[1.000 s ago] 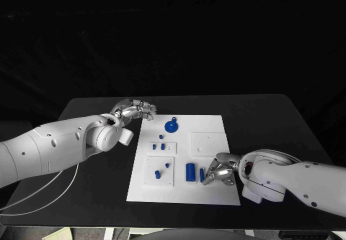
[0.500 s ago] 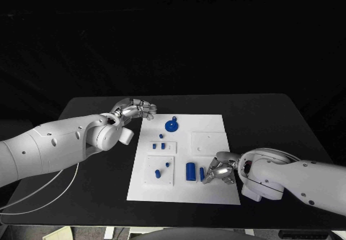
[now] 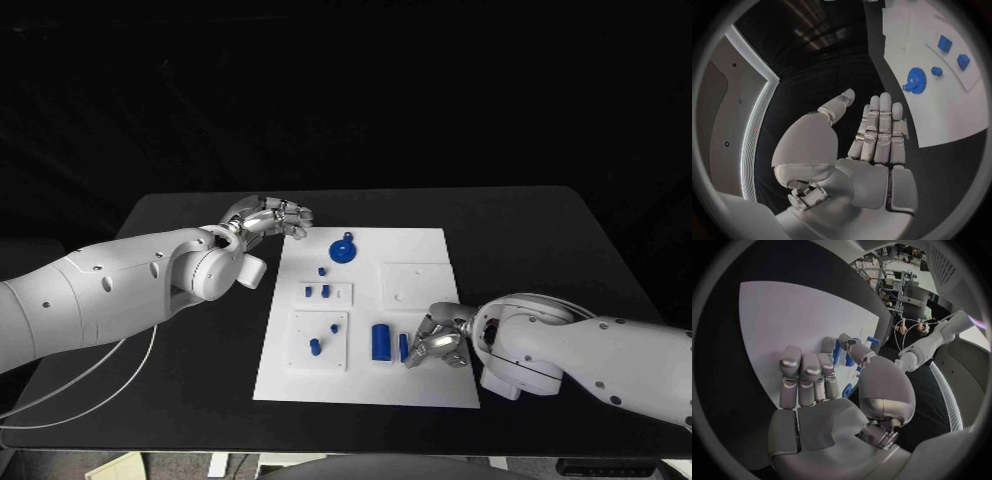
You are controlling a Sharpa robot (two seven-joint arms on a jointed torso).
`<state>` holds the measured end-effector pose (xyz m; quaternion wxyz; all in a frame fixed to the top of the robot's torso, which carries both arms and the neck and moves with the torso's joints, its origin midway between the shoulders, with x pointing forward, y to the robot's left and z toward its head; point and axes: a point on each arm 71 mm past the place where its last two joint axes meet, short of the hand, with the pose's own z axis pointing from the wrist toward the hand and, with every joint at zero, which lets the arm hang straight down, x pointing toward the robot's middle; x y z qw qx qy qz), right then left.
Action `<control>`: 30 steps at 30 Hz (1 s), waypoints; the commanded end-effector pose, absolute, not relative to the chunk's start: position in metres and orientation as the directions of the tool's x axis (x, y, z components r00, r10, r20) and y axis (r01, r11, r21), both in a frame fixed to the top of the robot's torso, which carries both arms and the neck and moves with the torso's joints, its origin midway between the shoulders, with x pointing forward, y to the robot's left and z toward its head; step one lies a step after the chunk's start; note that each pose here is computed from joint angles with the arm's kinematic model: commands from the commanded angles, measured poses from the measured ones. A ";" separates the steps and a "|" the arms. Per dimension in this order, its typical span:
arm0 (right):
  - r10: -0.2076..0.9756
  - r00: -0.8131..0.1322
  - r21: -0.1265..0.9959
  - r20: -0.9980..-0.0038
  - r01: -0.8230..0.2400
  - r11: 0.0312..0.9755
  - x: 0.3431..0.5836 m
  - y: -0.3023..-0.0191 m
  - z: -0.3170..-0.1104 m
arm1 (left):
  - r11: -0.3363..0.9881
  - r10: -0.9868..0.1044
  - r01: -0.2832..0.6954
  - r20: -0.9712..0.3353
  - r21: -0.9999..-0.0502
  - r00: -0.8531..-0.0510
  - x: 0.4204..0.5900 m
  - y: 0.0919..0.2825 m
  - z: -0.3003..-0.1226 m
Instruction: Assemble the parts on the task board
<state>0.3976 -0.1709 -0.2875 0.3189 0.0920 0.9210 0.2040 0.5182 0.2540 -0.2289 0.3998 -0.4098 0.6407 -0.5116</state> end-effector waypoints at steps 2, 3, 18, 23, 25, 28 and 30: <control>0.271 -0.795 0.388 -0.543 0.049 0.920 0.396 -0.174 -0.294 | 0.139 -0.929 -0.109 -0.091 -0.984 -0.359 0.518 0.252 -0.228; 0.271 -0.794 0.385 -0.544 0.051 0.922 0.397 -0.174 -0.294 | 0.139 -0.929 -0.110 -0.091 -0.984 -0.359 0.518 0.252 -0.228; 0.277 -0.805 0.360 -0.524 0.085 0.929 0.401 -0.180 -0.299 | 0.141 -0.927 -0.111 -0.092 -0.984 -0.363 0.518 0.252 -0.228; 0.293 -0.812 0.357 -0.506 0.112 0.927 0.404 -0.182 -0.301 | 0.143 -0.927 -0.113 -0.093 -0.983 -0.363 0.518 0.252 -0.228; 0.291 -0.813 0.357 -0.505 0.111 0.928 0.404 -0.181 -0.301 | 0.143 -0.927 -0.113 -0.093 -0.983 -0.363 0.518 0.252 -0.228; 0.293 -0.811 0.361 -0.506 0.109 0.926 0.404 -0.181 -0.301 | 0.143 -0.927 -0.113 -0.093 -0.983 -0.363 0.518 0.252 -0.228; 0.296 -0.810 0.366 -0.506 0.109 0.924 0.404 -0.181 -0.301 | 0.143 -0.927 -0.113 -0.093 -0.983 -0.363 0.518 0.252 -0.228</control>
